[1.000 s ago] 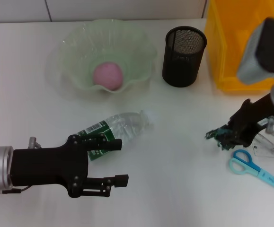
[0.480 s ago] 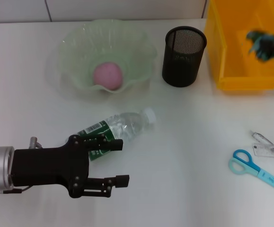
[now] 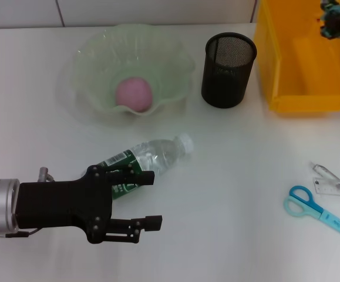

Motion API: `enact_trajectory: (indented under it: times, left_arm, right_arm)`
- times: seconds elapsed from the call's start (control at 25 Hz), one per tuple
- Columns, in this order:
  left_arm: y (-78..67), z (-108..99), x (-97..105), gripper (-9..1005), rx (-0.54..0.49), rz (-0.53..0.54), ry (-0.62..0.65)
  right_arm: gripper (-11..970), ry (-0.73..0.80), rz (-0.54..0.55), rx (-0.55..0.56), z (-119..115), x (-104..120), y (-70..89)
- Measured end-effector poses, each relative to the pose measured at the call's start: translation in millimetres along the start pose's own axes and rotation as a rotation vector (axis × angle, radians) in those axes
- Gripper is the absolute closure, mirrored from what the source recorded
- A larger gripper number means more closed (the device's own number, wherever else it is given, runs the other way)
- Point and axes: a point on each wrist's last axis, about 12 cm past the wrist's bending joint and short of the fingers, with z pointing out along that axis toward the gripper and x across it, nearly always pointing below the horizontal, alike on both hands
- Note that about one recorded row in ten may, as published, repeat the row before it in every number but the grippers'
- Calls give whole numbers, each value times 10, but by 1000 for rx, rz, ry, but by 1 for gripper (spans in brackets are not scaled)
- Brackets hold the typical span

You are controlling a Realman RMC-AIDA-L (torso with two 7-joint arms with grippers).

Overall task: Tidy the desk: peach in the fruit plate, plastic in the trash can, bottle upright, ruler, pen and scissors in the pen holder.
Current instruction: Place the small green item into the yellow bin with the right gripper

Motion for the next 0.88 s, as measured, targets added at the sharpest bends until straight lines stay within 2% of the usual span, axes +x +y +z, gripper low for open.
enact_trajectory:
  times: [0.04,0.44,0.72,0.8,0.84,0.88]
  left_arm:
    - [0,-1,0,197,-1,-2,0]
    - [3,-4,-4,197,-4,0,-4]
    - [14,-16,-20,197,-9,-5,-8]
    - [23,-36,-41,197,-12,-16,-12]
    - [40,-63,-65,197,-18,-32,-13]
    - [40,-63,-65,197,-18,-32,-13]
  right_arm:
    - [835,19,-9,5,83,9,14]
    - [417,25,-27,18,146,-38,25]
    - [300,13,-15,4,120,-43,28]
    - [267,-5,-11,-38,64,-22,54]
    - [250,-33,-13,-109,-28,22,86]
    - [250,-33,-13,-109,-28,22,86]
